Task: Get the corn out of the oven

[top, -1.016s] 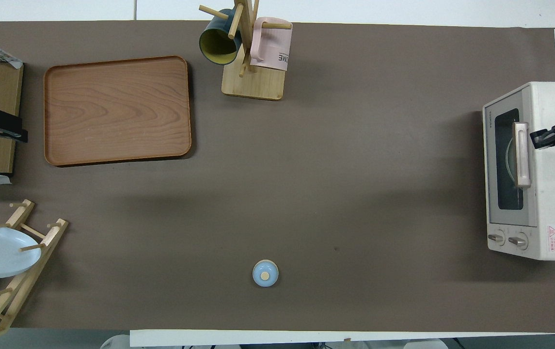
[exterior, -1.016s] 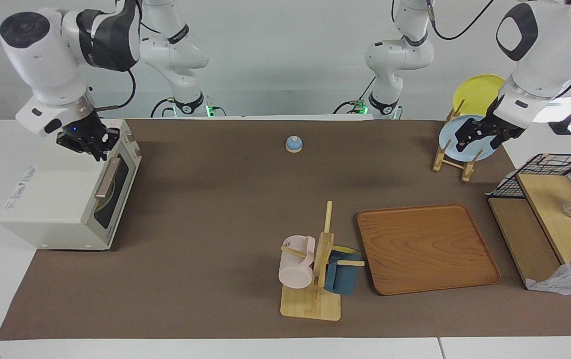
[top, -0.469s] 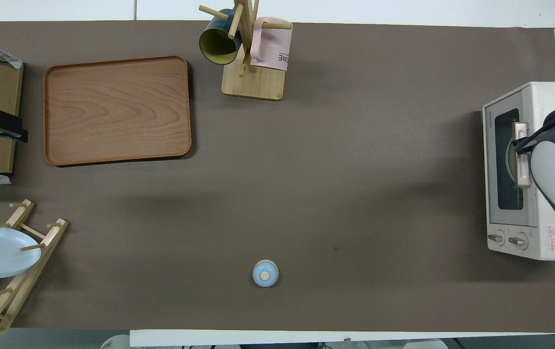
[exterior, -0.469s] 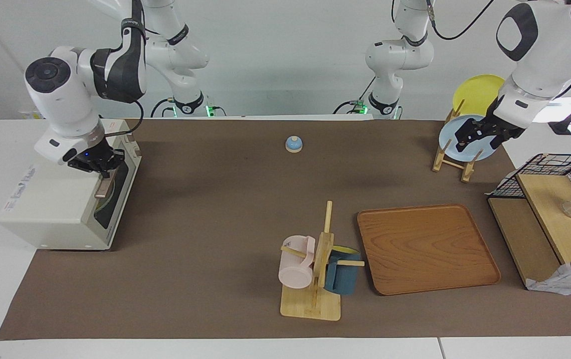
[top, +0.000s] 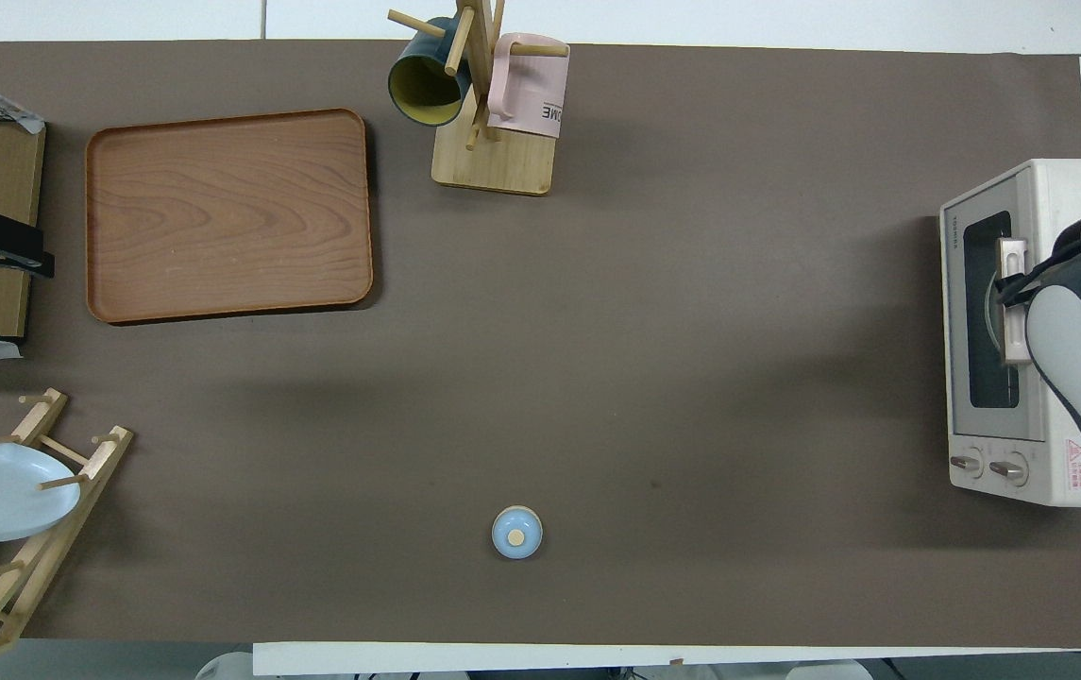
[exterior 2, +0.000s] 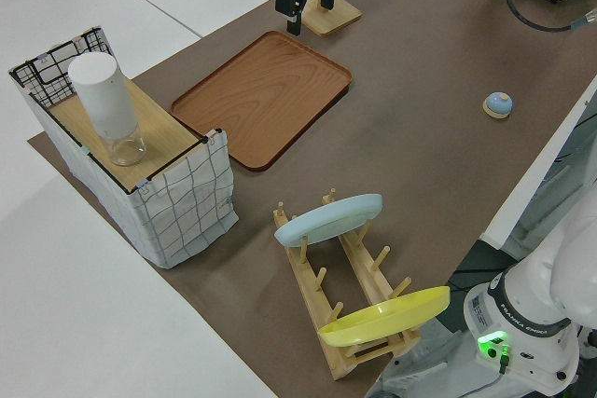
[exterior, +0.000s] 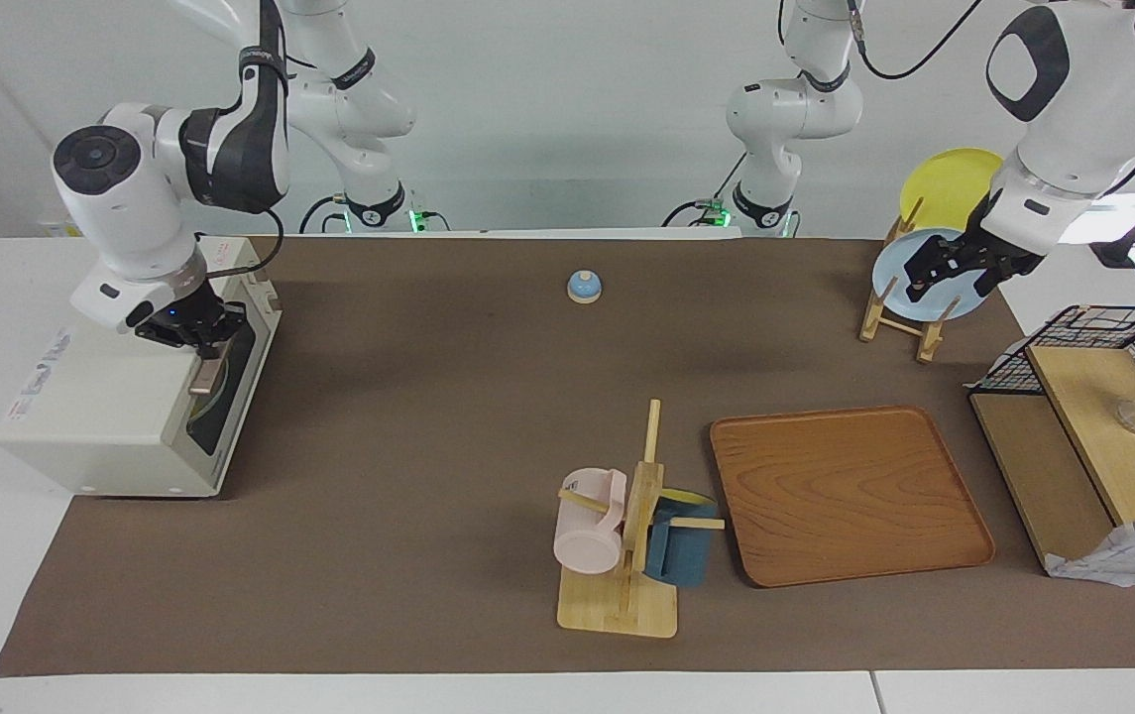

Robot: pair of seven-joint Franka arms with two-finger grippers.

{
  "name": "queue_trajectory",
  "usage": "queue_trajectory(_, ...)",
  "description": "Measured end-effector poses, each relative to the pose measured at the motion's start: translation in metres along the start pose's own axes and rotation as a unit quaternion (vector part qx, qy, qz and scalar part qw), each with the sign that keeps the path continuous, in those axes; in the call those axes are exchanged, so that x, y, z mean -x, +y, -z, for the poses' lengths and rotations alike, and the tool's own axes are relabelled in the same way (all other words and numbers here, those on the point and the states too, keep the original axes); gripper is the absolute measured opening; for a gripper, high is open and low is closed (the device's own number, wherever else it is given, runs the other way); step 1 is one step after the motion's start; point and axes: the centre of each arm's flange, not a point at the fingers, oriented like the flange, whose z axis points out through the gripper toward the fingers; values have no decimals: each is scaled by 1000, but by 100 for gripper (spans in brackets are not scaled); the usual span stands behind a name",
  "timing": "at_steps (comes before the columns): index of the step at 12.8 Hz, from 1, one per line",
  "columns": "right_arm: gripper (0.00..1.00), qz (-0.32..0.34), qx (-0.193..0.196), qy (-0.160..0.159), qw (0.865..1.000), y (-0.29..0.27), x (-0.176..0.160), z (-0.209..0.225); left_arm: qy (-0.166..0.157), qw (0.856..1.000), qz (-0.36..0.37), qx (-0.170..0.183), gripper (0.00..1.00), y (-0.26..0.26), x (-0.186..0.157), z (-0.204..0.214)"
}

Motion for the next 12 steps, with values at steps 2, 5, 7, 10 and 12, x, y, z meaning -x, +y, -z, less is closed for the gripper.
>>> queue_trajectory(2,1,0,1,2,1000,-25,-10,-2,0,1000,0,0,100,0,0,0)
queue_trajectory(5,1,3,-11,22,1000,-78,-41,-25,0,1000,0,0,100,0,0,0)
queue_trajectory(7,1,5,-28,32,999,-104,-66,-62,0,1000,0,0,100,0,0,0)
queue_trajectory(10,1,-4,-50,26,998,-121,-87,-114,0,1000,0,0,100,0,0,0)
queue_trajectory(12,1,-13,-56,25,998,-123,-92,-129,0,1000,0,0,100,0,0,0)
